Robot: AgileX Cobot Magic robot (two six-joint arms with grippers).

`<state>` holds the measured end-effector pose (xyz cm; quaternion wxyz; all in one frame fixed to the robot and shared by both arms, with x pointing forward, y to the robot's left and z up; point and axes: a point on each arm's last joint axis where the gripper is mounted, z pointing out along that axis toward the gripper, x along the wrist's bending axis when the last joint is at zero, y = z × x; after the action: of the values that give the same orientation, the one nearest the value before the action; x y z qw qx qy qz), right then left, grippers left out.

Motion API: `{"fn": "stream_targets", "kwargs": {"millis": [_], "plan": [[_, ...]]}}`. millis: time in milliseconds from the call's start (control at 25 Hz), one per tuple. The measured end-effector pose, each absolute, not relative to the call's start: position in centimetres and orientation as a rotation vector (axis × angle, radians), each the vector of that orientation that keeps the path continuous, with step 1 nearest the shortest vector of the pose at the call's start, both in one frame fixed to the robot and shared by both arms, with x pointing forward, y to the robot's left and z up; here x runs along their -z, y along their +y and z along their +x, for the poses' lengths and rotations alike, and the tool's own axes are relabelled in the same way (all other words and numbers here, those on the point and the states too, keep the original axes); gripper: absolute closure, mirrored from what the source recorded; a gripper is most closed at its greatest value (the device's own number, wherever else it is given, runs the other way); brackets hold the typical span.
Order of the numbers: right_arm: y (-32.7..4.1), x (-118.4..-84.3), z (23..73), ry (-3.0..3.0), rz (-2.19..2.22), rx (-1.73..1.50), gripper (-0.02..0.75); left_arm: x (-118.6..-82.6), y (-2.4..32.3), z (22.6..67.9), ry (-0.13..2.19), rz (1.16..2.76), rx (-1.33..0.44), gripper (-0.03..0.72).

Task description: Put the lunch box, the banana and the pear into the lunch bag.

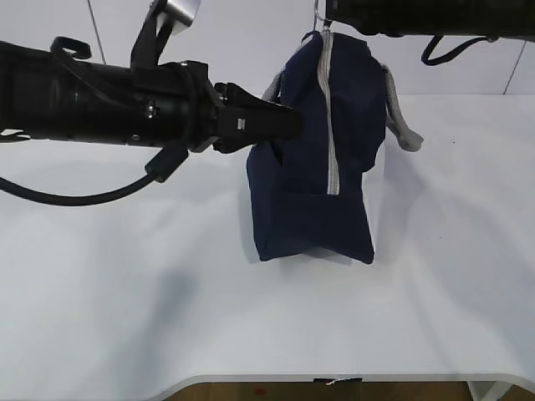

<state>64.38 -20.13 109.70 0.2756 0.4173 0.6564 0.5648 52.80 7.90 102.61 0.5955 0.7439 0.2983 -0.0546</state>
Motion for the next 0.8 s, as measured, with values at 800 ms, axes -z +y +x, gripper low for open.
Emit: {"fn": "stream_targets", "kwargs": {"millis": [800], "plan": [[-20.1, -108.6, 65.8, 1.763, 1.137, -1.466, 0.731, -102.5, 8.0, 53.0, 0.706, 1.720, 0.132, 0.693]]}}
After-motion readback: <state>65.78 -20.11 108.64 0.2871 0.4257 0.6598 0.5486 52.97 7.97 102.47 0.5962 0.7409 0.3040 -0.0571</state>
